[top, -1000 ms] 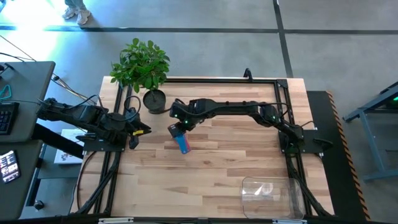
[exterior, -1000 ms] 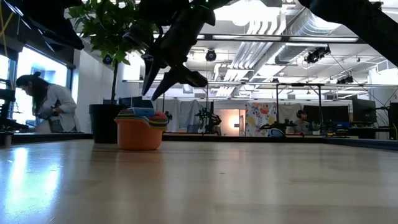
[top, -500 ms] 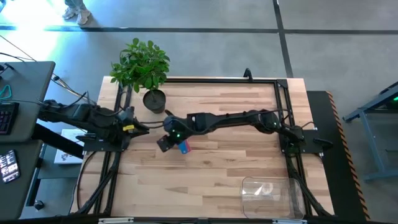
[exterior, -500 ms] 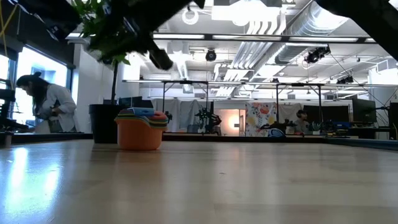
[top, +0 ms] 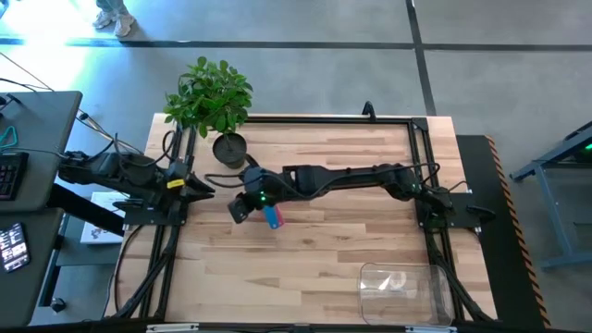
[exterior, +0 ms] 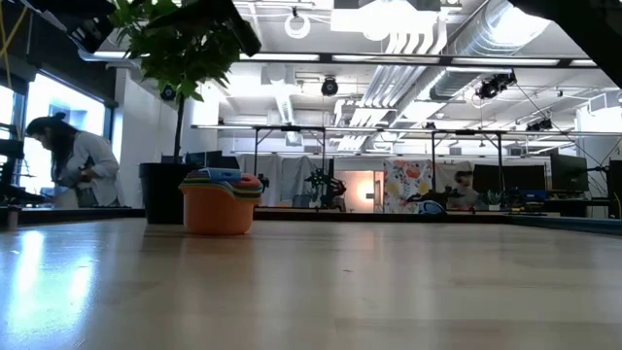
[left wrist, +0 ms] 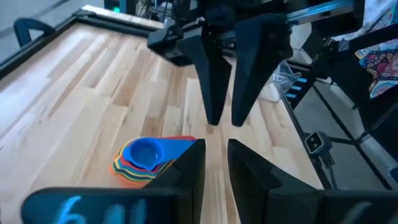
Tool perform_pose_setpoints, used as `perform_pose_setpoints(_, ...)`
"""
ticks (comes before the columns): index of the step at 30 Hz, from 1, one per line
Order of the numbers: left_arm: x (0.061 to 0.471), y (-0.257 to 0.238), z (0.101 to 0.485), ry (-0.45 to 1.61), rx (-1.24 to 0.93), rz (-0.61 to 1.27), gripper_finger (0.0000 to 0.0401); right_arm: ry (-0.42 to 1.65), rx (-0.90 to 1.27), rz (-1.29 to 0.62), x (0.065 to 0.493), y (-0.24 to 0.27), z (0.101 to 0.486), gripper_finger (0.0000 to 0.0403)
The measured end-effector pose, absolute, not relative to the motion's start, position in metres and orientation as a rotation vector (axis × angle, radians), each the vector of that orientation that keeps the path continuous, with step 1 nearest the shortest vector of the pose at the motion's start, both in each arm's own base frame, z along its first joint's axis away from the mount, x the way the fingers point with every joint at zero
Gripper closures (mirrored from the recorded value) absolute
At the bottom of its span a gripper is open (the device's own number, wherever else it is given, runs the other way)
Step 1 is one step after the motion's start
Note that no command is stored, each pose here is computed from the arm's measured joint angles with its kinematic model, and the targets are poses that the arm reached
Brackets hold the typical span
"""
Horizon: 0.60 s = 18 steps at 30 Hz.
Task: Nest measuring cups in basket
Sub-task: Stack the blue measuring cup on the pink measuring cup
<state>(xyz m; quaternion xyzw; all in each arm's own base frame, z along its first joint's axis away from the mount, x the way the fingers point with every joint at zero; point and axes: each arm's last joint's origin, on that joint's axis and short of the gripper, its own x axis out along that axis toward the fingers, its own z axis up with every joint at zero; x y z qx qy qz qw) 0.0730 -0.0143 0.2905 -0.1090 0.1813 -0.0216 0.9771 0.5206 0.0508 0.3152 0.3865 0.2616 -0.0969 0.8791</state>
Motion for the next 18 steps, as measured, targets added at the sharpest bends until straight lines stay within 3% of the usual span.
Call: perform_pose_setpoints(18,0.071,-0.014,0.291,0.360,-0.244,-0.030,0.0343,0.819,0.855,-0.361,0.515,0.058,0.268,0.0316)
